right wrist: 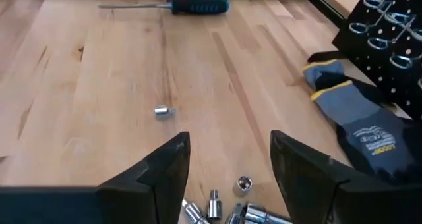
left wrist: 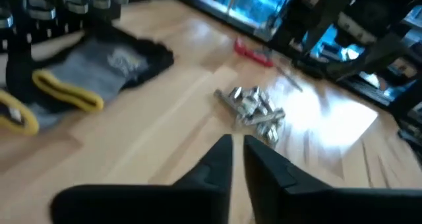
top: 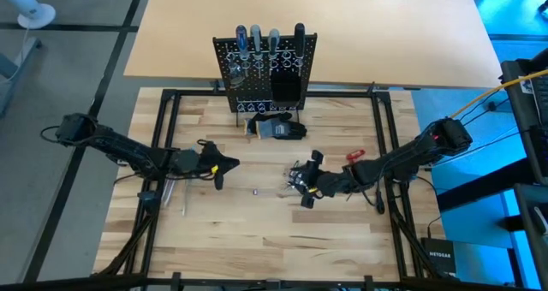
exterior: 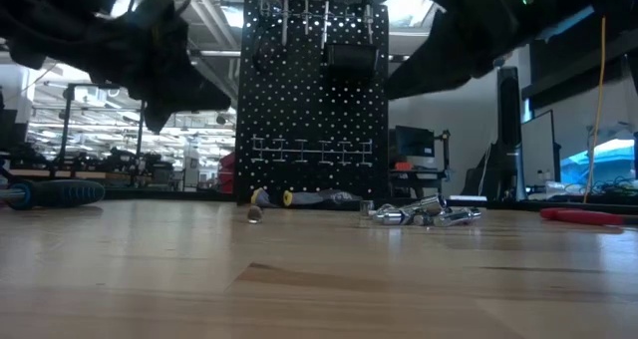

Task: Hang tools onto peg board
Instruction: Hang the dark blue screwdriver on the pegboard

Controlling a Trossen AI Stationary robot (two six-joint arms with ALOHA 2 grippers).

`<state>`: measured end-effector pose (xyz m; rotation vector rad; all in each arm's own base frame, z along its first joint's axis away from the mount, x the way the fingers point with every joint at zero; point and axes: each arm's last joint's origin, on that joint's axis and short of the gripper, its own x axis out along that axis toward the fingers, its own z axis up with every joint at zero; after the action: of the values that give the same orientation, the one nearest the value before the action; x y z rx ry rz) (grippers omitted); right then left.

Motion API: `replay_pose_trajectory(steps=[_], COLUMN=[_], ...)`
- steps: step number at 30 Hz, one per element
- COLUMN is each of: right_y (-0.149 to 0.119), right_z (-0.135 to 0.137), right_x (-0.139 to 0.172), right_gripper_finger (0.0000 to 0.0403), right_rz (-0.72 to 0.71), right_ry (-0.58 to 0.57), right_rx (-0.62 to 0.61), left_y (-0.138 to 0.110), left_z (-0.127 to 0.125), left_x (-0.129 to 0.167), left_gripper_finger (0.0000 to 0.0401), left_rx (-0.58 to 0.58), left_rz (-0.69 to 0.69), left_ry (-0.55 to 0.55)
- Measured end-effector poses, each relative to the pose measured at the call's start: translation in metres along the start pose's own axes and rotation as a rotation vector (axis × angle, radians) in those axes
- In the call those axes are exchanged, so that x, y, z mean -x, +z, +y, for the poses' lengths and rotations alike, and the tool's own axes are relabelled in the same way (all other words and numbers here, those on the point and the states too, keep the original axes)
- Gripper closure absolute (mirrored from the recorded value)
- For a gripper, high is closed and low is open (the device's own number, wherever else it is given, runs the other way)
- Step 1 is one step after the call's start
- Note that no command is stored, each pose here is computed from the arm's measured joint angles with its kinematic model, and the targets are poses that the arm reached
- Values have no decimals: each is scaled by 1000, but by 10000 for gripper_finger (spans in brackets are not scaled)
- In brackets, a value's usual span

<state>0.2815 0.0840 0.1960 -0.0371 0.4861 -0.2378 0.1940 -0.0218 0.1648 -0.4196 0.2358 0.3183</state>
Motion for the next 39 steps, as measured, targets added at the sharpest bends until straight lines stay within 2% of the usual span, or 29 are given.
replay_pose_trajectory(steps=[5, 9, 12, 15, 20, 27, 32, 39], right_y=[-5, -6, -6, -7, -9, -12, -10, -9], right_z=[-1, -1, 0, 1, 1, 2, 2, 2], right_x=[0, 0, 0, 0, 0, 1, 0, 0], right_gripper_finger=[194, 194, 194, 194, 194, 194, 194, 194], right_rz=[5, 6, 15, 24, 48, 83, 62, 55], right_ry=[-1, 4, 51, 91, 101, 132, 135, 137], right_rx=[8, 26, 36, 66, 96, 105, 93, 71], left_y=[4, 28, 53, 76, 96, 81, 72, 42], left_z=[5, -8, -23, -33, -39, -34, -27, -12], left_x=[-6, -12, -13, -8, 5, 26, 40, 42], left_gripper_finger=[272, 208, 186, 181, 187, 195, 195, 196], left_rx=[10, -25, -85, -83, 74, 246, 279, 344], left_rz=[105, 163, 240, 368, 535, 762, 848, 937], left_ry=[8, -41, -29, 62, 236, 433, 596, 724])
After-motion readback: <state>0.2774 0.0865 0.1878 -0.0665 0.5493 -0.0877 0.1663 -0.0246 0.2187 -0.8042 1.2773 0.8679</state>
